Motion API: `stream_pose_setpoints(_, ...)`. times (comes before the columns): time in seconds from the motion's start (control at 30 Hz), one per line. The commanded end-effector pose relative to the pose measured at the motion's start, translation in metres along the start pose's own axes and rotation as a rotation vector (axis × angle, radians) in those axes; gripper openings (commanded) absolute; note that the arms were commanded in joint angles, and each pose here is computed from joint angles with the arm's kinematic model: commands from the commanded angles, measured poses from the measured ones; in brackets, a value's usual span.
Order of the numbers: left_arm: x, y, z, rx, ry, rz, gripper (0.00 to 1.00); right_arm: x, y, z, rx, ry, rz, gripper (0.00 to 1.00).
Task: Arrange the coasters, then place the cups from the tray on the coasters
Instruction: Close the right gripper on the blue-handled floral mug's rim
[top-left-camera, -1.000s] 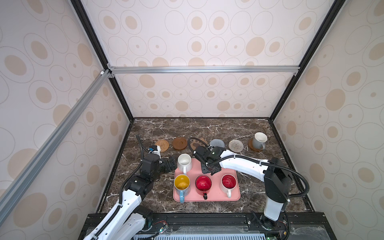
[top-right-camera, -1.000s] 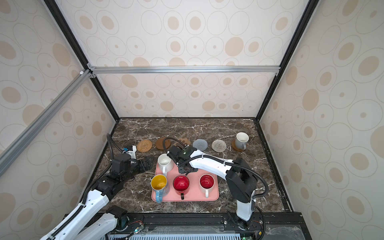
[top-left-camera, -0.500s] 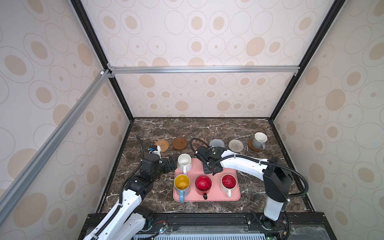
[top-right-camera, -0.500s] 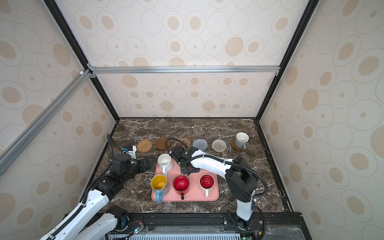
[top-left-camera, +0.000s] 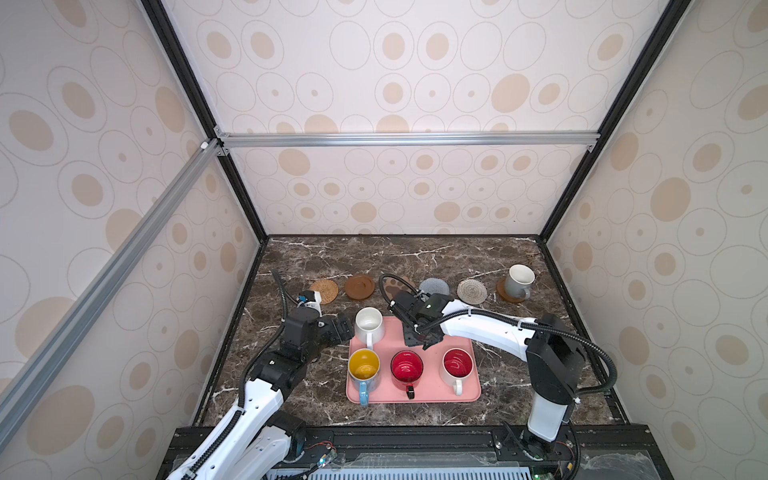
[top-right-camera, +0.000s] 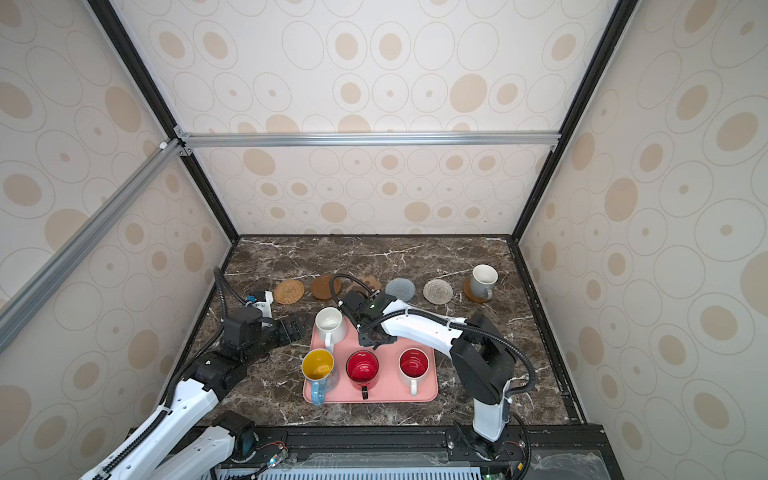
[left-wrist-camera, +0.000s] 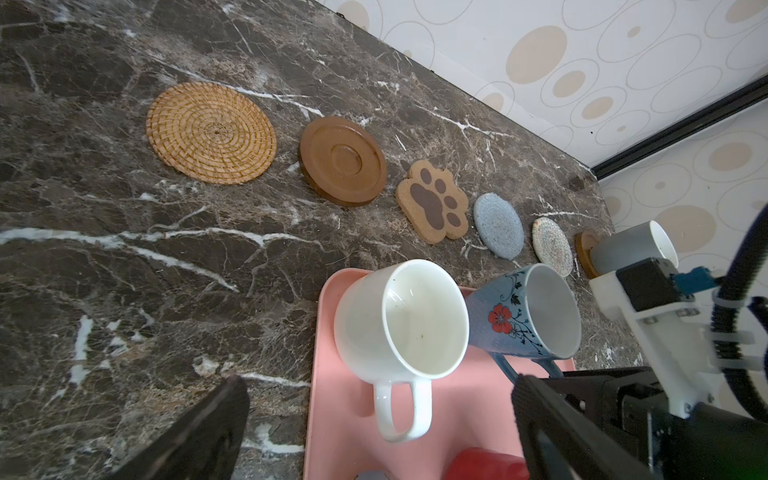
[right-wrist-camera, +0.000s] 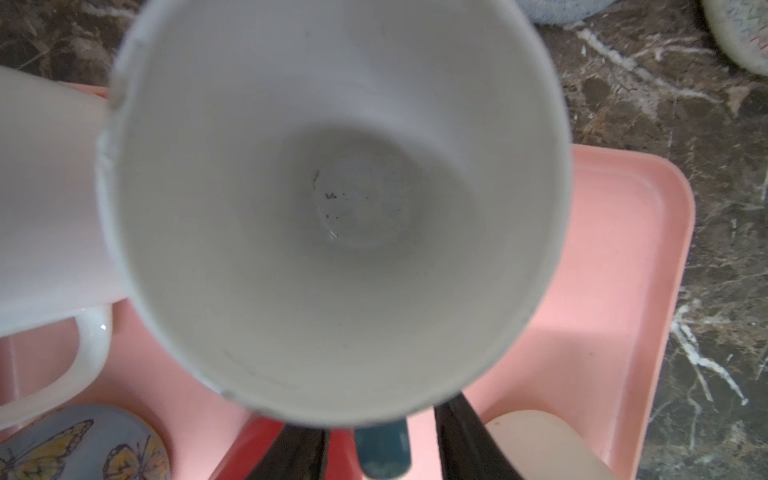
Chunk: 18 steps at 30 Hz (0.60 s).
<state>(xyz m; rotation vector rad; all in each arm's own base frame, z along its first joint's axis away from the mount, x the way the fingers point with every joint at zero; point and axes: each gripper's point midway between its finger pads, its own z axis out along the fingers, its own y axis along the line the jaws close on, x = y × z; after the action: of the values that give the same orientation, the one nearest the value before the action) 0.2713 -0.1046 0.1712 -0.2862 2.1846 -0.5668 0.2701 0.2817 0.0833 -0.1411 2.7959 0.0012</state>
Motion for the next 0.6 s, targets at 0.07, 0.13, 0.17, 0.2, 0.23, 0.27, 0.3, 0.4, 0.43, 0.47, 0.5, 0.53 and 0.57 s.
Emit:
stream_pose_setpoints(0.07,-0.004,-0.004,-0.004,0.006,-0.004,-0.001,1.0,0.005,-0.001,0.011,0.009,0.014,-0.017,0.43)
stream_pose_setpoints(0.13,-0.004,-0.004,-0.004,0.005,-0.006,0.002,1.0,0.006,0.0,0.013,0.002,0.013,-0.021,0.43)
stream_pose_setpoints(0.17,-0.004,-0.003,-0.004,0.003,-0.005,0.001,1.0,0.005,0.001,0.013,-0.001,0.009,-0.022,0.43)
stream_pose_setpoints(0.2,-0.004,-0.004,-0.004,0.004,-0.005,0.002,1.0,0.005,0.001,0.014,-0.002,0.007,-0.023,0.43)
stream_pose_setpoints(0.23,-0.004,-0.004,-0.004,0.004,-0.004,-0.001,1.0,0.005,0.001,0.015,0.0,0.005,-0.023,0.43)
stream_pose_setpoints(0.27,-0.003,-0.004,-0.004,0.004,-0.002,0.0,1.0,0.006,0.001,0.017,0.002,0.005,-0.025,0.43)
stream_pose_setpoints(0.3,-0.004,-0.004,-0.004,0.004,-0.005,-0.001,1.0,0.006,0.001,0.018,0.001,0.004,-0.026,0.43)
stream_pose_setpoints(0.4,-0.004,-0.004,-0.005,0.005,-0.005,0.001,1.0,0.006,0.002,0.021,-0.004,-0.003,-0.03,0.42)
stream_pose_setpoints(0.43,-0.004,-0.004,-0.005,0.004,-0.006,0.003,1.0,0.006,0.002,0.022,-0.005,-0.007,-0.032,0.42)
stream_pose_setpoints(0.47,-0.004,-0.004,-0.006,0.003,-0.006,0.003,1.0,0.005,0.003,0.022,-0.01,-0.012,-0.034,0.42)
stream_pose_setpoints(0.5,-0.005,-0.003,-0.006,0.001,-0.007,0.003,1.0,0.005,0.003,0.022,-0.015,-0.017,-0.036,0.41)
stream_pose_setpoints(0.53,-0.005,-0.003,-0.006,0.001,-0.007,0.004,1.0,0.005,0.003,0.023,-0.016,-0.018,-0.036,0.41)
stream_pose_setpoints(0.57,-0.004,-0.004,-0.006,0.002,-0.007,0.004,1.0,0.004,0.004,0.023,-0.019,-0.02,-0.037,0.41)
